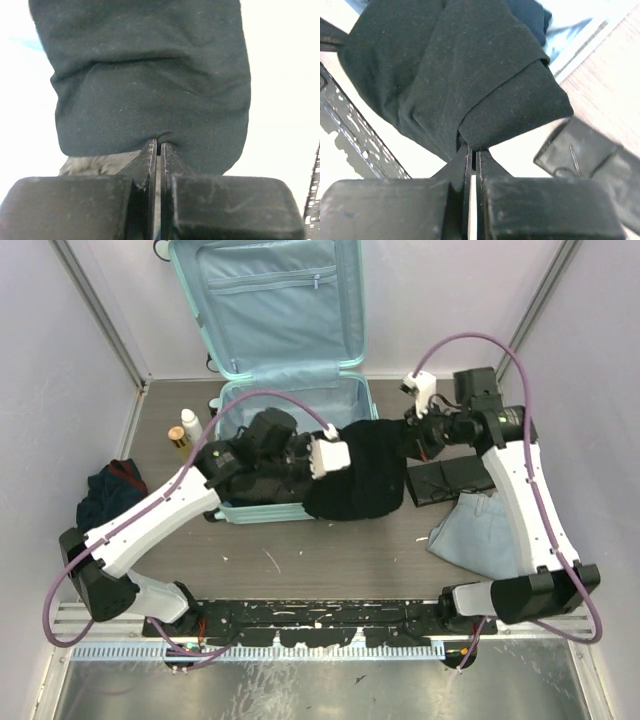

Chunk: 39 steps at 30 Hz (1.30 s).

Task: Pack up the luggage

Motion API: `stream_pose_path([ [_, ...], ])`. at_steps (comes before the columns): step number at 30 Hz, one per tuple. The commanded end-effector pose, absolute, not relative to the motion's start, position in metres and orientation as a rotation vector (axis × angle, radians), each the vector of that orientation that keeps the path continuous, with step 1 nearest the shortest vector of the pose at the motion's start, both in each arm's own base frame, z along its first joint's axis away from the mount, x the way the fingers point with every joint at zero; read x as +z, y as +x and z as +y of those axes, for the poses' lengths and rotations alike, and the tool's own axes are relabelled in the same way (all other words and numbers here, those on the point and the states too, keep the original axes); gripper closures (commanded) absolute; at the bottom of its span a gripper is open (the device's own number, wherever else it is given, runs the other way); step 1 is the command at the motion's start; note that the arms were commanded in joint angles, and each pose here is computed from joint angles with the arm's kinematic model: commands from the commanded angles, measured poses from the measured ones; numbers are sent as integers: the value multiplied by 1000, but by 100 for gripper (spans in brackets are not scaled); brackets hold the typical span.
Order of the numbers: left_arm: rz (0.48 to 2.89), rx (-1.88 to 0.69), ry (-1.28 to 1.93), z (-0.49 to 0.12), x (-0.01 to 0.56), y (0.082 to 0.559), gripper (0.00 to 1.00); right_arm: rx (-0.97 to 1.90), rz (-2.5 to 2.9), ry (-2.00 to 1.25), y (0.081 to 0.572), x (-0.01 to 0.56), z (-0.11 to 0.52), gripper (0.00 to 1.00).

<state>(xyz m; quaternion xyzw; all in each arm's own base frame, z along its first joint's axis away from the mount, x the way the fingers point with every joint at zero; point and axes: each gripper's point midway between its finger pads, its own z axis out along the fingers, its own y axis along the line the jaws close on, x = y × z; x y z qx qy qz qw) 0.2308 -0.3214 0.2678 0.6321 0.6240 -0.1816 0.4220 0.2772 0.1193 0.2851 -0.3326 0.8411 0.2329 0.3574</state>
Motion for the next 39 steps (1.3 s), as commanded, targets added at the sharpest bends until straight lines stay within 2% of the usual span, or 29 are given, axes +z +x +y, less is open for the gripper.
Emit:
stream_pose_path([
  [1,1494,-378,1532,-293,299,265,100,597,2028,-694,339,325,150,99],
  [6,1519,-333,1507,-276,286,298,100,586,2033,-692,386,314,177,99],
  [11,1564,-323,1470,-273,260,323,100,531,2101,-716,420,278,186,99],
  [19,1663,-297,1440,-263,209,362,100,444,2243,-697,434,221,178,99],
  [21,1687,-290,1442,-259,199,368,100,434,2275,-711,430,206,180,93],
  [23,1702,-296,1466,-256,193,367,100,428,2294,-734,426,198,184,78],
  [24,1698,-297,1482,-254,193,365,97,419,2296,-738,425,198,183,66],
  [25,1696,-303,1501,-253,194,361,89,416,2294,-735,425,201,183,55],
  [28,1702,-304,1511,-243,206,350,51,361,2260,-726,426,222,175,29],
  [29,1712,-315,1504,-238,213,346,44,347,2241,-724,426,232,174,24],
  [32,1737,-401,1457,-229,235,333,39,397,2160,-757,421,259,182,22],
  [35,1704,-467,1432,-233,255,324,43,501,2106,-806,416,269,200,27],
  [39,1627,-563,1374,-254,277,326,47,537,2121,-848,420,251,217,36],
])
